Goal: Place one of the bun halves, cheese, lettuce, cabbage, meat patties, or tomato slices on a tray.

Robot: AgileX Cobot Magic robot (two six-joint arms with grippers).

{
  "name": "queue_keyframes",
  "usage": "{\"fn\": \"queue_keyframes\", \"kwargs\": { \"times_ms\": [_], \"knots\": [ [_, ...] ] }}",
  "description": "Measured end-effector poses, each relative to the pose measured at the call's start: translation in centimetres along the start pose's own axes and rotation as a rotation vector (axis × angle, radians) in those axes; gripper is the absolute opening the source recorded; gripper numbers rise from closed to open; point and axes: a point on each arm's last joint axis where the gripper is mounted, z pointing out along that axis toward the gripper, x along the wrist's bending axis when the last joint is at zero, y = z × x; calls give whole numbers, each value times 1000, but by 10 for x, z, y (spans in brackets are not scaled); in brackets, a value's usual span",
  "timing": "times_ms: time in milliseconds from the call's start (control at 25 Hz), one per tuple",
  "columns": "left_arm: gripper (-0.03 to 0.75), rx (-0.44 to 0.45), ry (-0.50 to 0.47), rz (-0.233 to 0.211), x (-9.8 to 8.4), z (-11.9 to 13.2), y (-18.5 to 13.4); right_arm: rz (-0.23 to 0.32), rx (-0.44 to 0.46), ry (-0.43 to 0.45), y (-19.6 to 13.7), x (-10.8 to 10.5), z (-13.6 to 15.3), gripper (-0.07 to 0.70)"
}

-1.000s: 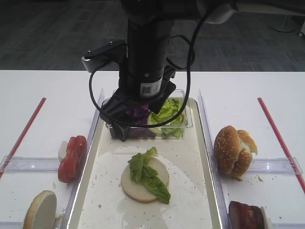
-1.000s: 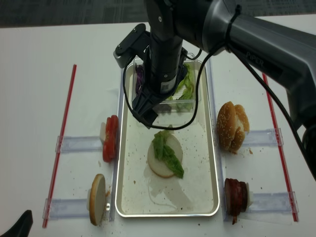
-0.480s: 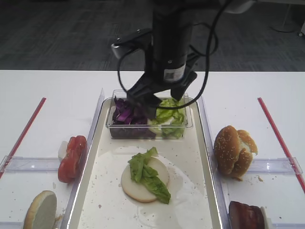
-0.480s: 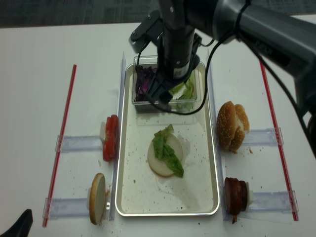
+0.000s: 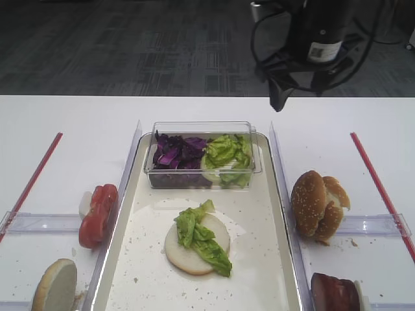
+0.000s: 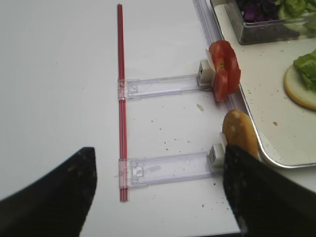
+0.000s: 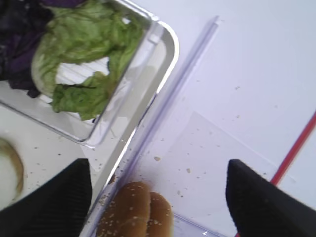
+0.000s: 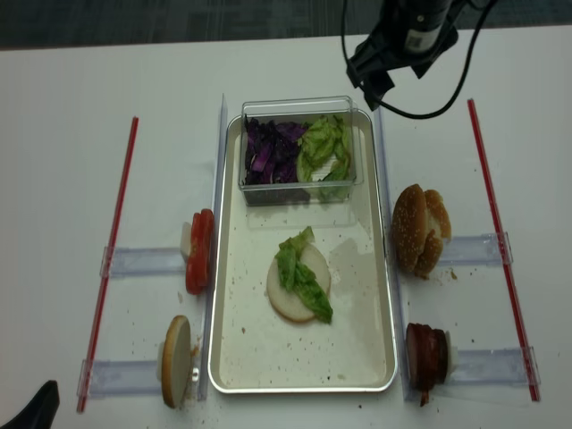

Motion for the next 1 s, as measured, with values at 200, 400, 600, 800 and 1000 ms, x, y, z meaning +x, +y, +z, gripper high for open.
{"fn": "queue_keyframes", "kwargs": {
  "times_ms": [200, 400, 600, 800, 1000],
  "knots": [
    [491, 0, 0, 0, 0, 0, 0, 116, -4, -6, -8, -43, -3, 577],
    [491, 0, 0, 0, 0, 0, 0, 204, -7, -24, -17, -77, -6, 577],
    [491, 0, 0, 0, 0, 0, 0, 279, -9, -45, -29, -109, -9, 575],
    [491, 0, 0, 0, 0, 0, 0, 348, -10, -66, -42, -138, -13, 575],
    [491, 0, 0, 0, 0, 0, 0, 388, -12, -68, -49, -151, -15, 575]
  ]
}}
